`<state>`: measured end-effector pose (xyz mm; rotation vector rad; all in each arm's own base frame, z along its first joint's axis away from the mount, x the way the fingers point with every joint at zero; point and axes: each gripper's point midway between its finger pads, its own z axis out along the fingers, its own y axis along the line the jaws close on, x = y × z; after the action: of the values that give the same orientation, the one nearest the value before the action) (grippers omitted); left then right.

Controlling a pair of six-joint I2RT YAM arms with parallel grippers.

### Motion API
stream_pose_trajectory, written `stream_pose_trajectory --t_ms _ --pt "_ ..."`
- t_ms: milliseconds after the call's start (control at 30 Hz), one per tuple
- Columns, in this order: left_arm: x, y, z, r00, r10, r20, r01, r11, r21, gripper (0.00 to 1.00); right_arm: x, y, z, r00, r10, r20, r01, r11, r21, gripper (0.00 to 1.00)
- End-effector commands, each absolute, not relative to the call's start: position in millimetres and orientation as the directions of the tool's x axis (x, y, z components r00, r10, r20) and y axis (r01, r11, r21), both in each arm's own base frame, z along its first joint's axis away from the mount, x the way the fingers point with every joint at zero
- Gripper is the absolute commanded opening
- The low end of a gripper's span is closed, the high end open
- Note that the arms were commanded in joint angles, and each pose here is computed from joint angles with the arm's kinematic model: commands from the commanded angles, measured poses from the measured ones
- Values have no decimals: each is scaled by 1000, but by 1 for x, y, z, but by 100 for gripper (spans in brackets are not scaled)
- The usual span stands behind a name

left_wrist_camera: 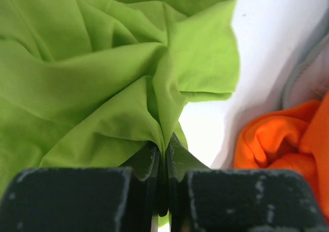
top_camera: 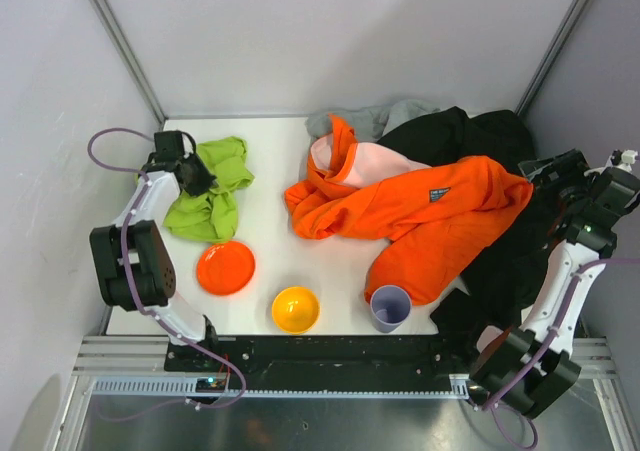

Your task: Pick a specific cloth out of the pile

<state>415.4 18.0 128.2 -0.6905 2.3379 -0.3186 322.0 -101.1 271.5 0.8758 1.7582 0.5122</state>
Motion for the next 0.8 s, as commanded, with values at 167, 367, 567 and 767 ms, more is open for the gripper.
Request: stream_pose_trajectory --t_ms 167,367,567,767 --pt "442 29 120 -614 -565 -551 -373 823 -428 31 308 -61 325 -119 724 -679 172 689 704 90" --pt "435 16 158 -601 -526 -602 -263 842 -472 84 316 -12 331 -229 697 -680 83 710 699 92" --pt "411 -7 202 -578 -490 -653 -124 843 -523 99 321 34 319 -344 660 -668 29 719 695 96" --pt "381 -23 218 -580 -452 -678 -36 845 -533 100 321 73 311 -425 598 -679 -33 739 672 99"
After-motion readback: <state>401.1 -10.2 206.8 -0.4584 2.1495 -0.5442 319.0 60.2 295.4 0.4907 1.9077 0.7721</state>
